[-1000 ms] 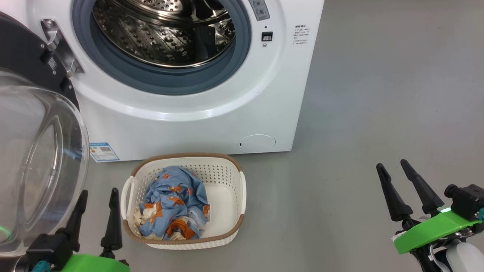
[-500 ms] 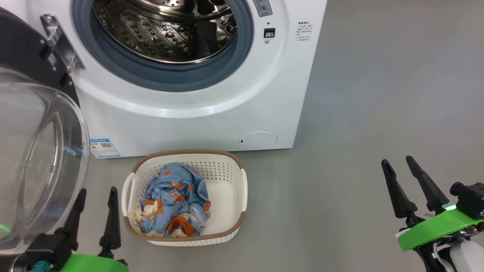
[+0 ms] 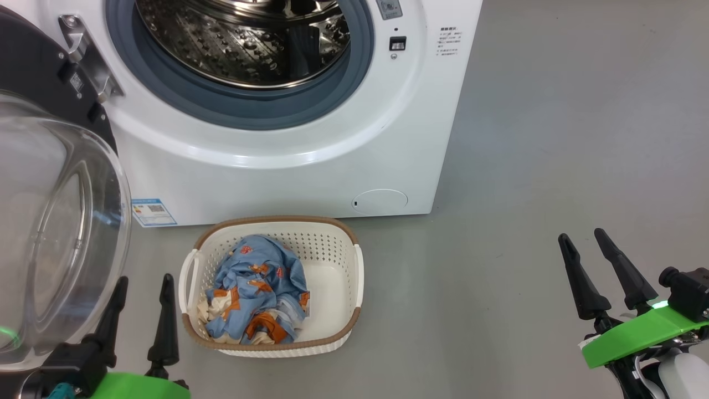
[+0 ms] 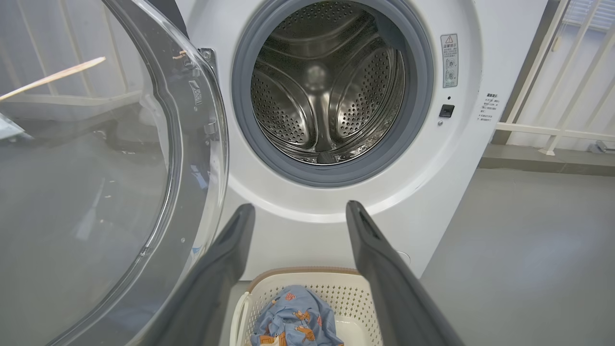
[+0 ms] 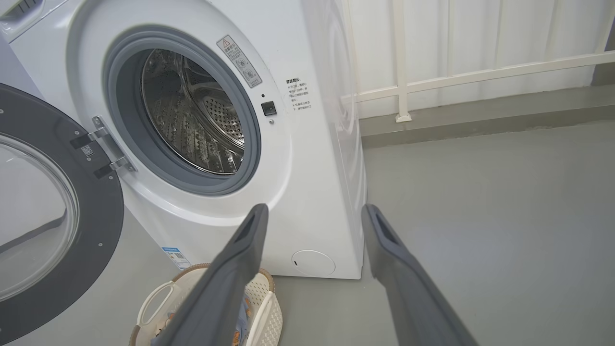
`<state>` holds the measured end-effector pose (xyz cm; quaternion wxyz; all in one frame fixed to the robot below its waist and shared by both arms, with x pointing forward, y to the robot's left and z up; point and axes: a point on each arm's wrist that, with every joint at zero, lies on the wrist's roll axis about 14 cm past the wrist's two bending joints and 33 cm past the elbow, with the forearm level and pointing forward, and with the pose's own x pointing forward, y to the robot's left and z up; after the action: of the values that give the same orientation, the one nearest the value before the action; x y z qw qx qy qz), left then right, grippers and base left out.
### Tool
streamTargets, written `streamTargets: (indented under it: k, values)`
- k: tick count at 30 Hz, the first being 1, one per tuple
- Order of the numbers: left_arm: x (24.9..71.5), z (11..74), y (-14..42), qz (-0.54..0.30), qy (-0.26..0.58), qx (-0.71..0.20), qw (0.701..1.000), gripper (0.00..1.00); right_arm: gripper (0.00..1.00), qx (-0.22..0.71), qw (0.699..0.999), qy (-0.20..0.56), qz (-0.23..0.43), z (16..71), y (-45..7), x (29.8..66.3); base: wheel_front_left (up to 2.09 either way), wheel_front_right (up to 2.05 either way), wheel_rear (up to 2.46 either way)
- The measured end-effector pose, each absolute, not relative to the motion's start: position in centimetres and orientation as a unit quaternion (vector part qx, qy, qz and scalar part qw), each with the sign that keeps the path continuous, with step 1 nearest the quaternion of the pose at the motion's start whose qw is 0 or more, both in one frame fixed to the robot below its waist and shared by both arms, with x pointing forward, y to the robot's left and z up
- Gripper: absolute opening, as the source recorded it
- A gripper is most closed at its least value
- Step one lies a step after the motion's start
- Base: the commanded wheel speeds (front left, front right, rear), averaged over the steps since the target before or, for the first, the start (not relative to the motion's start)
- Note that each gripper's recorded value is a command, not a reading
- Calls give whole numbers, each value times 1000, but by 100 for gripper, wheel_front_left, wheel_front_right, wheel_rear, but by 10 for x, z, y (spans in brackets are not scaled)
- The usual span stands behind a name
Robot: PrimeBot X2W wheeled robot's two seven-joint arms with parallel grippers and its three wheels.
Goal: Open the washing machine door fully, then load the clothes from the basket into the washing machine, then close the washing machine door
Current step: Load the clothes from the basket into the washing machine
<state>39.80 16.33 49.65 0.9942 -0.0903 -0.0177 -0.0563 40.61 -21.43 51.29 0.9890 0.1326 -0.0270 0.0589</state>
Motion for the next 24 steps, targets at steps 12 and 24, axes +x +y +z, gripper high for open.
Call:
streamTargets:
  k: [12, 24]
  values:
    - [397, 495, 165, -56, -16, -81, 995, 100, 100, 133, 989, -27, 61, 513, -213, 407, 5, -5, 0]
    - [397, 493, 167, -53, -14, -80, 995, 100, 100, 134, 989, -25, 63, 511, -211, 408, 96, -96, 0]
